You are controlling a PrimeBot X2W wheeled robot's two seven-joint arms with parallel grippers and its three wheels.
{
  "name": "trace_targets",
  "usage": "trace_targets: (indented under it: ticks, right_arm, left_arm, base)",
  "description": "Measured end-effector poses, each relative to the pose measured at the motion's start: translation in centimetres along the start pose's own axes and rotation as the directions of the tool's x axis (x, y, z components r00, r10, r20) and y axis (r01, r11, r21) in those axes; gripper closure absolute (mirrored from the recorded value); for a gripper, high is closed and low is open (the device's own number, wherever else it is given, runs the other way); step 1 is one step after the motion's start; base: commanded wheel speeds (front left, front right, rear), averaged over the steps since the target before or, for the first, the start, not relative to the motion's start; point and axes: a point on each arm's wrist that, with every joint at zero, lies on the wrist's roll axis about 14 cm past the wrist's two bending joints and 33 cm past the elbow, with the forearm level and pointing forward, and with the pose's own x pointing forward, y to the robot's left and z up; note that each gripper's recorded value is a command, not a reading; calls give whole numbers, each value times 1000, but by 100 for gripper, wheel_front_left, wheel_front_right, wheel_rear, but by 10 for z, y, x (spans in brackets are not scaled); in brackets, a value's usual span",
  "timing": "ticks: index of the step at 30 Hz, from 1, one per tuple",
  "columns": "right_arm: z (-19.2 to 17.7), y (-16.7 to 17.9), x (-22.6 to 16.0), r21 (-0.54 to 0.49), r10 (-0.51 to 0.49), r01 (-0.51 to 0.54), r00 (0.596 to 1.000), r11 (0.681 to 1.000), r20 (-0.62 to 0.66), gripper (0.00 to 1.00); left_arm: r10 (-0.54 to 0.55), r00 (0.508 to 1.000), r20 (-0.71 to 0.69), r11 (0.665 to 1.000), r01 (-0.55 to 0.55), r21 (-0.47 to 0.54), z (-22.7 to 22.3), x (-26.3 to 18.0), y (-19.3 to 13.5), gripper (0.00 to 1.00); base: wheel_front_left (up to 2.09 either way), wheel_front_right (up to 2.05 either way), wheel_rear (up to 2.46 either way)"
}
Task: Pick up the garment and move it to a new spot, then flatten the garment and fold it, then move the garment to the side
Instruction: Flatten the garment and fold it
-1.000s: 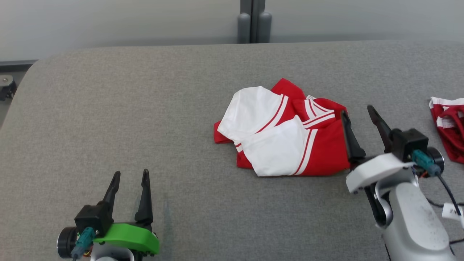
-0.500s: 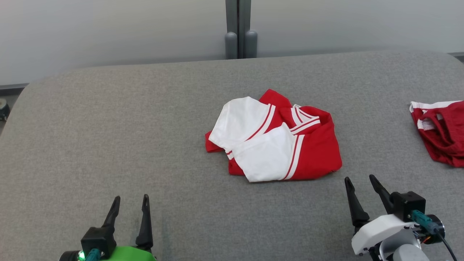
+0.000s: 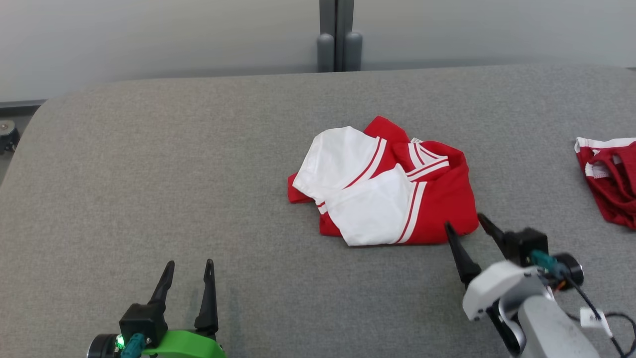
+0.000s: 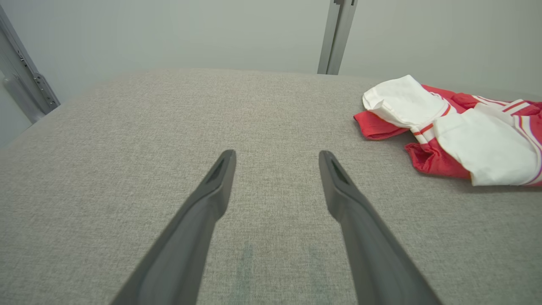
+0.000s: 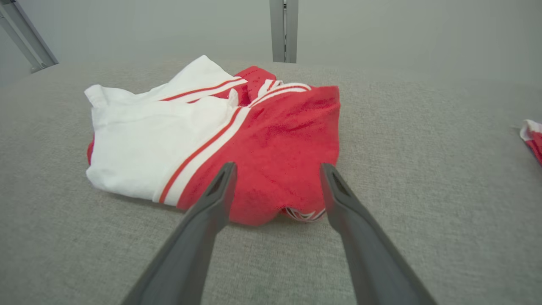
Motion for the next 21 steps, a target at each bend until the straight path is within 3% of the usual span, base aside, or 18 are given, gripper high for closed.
trace_targets:
  ticks: [5, 10, 21]
  right_arm:
    - [42, 12, 51, -114, 113, -113, 994, 987, -3, 0]
    - [55, 28, 82, -170, 186, -202, 977, 965, -102, 0]
    - [14, 49, 100, -146, 247, -322, 890, 935, -382, 0]
  left_arm:
    - [-5, 1000, -4, 1000, 5, -2, -1, 6, -1, 0]
    - [4, 1000, -12, 1000, -4, -9, -3, 7, 2, 0]
    - [35, 999, -35, 999, -36, -20, -10, 4, 13, 0]
  base:
    - [0, 0, 0]
    - [0, 0, 0]
    - [0, 0, 0]
